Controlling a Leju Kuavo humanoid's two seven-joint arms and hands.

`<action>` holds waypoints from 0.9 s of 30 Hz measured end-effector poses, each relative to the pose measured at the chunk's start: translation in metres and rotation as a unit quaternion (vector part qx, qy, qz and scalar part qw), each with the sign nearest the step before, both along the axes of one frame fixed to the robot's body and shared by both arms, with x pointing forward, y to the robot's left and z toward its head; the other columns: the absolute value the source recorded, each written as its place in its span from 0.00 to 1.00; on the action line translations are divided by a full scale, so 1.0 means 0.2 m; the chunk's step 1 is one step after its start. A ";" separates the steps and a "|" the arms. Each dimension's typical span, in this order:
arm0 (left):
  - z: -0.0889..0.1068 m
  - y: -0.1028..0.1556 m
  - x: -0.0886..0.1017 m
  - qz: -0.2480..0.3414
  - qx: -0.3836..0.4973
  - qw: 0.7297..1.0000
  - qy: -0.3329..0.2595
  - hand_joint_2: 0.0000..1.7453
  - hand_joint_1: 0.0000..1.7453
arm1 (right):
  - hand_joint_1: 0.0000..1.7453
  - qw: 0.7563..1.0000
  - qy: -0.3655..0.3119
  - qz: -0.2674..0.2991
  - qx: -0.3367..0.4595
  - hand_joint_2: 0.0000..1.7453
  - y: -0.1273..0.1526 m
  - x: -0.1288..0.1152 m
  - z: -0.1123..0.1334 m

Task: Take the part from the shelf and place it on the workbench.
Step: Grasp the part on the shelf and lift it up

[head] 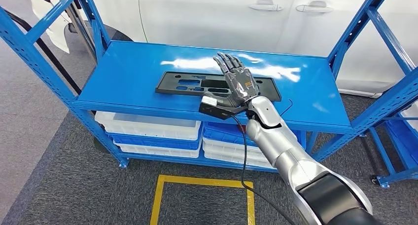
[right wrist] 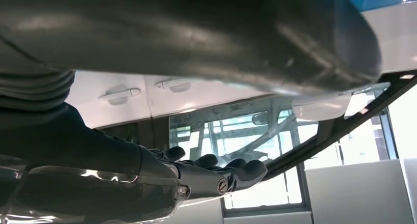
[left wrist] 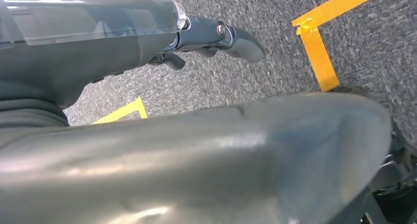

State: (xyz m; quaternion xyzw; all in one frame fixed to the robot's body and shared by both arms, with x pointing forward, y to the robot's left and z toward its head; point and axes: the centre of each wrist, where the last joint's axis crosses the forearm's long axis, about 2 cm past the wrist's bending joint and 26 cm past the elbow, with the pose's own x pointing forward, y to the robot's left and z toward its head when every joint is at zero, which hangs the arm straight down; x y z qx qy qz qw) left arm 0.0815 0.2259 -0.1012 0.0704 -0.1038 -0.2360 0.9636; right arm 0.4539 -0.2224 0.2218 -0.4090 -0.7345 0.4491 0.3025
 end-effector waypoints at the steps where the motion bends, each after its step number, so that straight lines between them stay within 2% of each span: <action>1: 0.00 0.00 0.00 0.000 0.000 1.000 0.000 0.00 0.00 | 0.00 1.000 -0.001 0.000 0.000 0.00 0.00 0.00 0.00; 22: 0.00 0.01 0.00 0.001 0.002 1.000 -0.001 0.00 0.00 | 0.00 1.000 0.003 0.008 0.000 0.00 0.01 0.00 0.00; 27: 0.00 0.01 0.00 0.000 0.002 1.000 0.000 0.00 0.00 | 0.00 1.000 0.022 0.006 -0.008 0.00 0.01 -0.03 -0.09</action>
